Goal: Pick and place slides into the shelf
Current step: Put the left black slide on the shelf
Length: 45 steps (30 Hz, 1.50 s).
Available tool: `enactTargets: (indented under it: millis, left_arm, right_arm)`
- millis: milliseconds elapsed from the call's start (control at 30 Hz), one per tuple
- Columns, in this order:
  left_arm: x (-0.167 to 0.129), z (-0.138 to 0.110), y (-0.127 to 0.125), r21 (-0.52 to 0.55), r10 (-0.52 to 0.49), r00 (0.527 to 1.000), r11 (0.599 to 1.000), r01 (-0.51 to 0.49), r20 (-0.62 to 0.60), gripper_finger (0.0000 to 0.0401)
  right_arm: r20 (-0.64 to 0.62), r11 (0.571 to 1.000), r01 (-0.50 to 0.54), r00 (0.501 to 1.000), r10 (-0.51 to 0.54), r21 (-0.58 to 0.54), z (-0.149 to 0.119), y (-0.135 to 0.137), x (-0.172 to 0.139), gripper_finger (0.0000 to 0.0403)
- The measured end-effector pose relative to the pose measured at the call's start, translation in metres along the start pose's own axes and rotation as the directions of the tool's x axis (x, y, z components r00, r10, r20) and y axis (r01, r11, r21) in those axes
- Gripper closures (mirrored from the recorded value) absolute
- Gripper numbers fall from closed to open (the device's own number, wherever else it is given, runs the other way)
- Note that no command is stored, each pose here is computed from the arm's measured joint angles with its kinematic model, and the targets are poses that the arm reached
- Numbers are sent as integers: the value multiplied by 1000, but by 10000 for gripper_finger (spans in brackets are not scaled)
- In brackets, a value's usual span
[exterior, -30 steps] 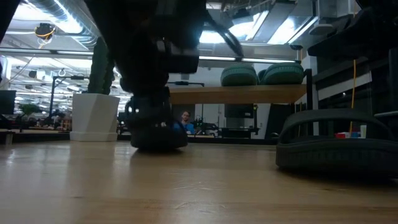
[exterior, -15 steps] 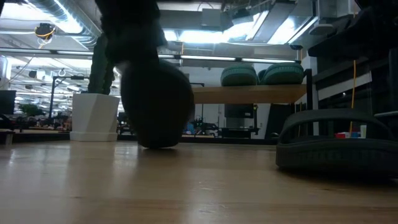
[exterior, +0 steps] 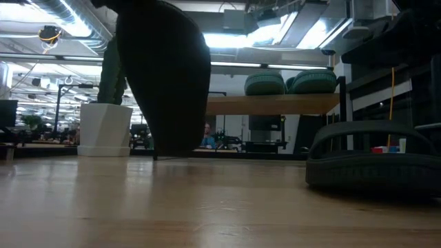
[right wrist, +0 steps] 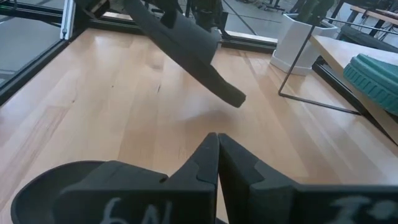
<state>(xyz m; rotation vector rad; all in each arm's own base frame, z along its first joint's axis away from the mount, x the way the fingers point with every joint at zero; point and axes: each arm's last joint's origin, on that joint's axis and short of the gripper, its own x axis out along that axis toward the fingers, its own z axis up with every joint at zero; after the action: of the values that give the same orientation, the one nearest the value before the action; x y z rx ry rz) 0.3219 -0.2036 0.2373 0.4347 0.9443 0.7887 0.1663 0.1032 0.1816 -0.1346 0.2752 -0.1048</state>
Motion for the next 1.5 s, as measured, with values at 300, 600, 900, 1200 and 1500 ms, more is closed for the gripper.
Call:
enactTargets:
  millis: [300,600,900,1200,1500]
  left_arm:
    - [-4,-1,-1,62,16,999,998,-19,49,401]
    - [-8,2,5,114,53,990,991,-68,133,401]
    - [-28,11,39,89,90,957,989,-119,275,401]
    - [-33,22,71,112,183,906,964,-242,382,401]
    - [-7,38,90,213,305,876,891,-402,374,401]
  right_arm:
    - [1,1000,0,1000,0,9,0,0,0,392]
    - [3,1000,-1,1000,1,24,0,0,0,392]
    - [15,999,-1,1000,0,36,2,0,0,392]
    - [18,999,-1,1000,0,35,2,0,0,392]
    - [20,999,-1,1000,0,33,2,0,0,392]
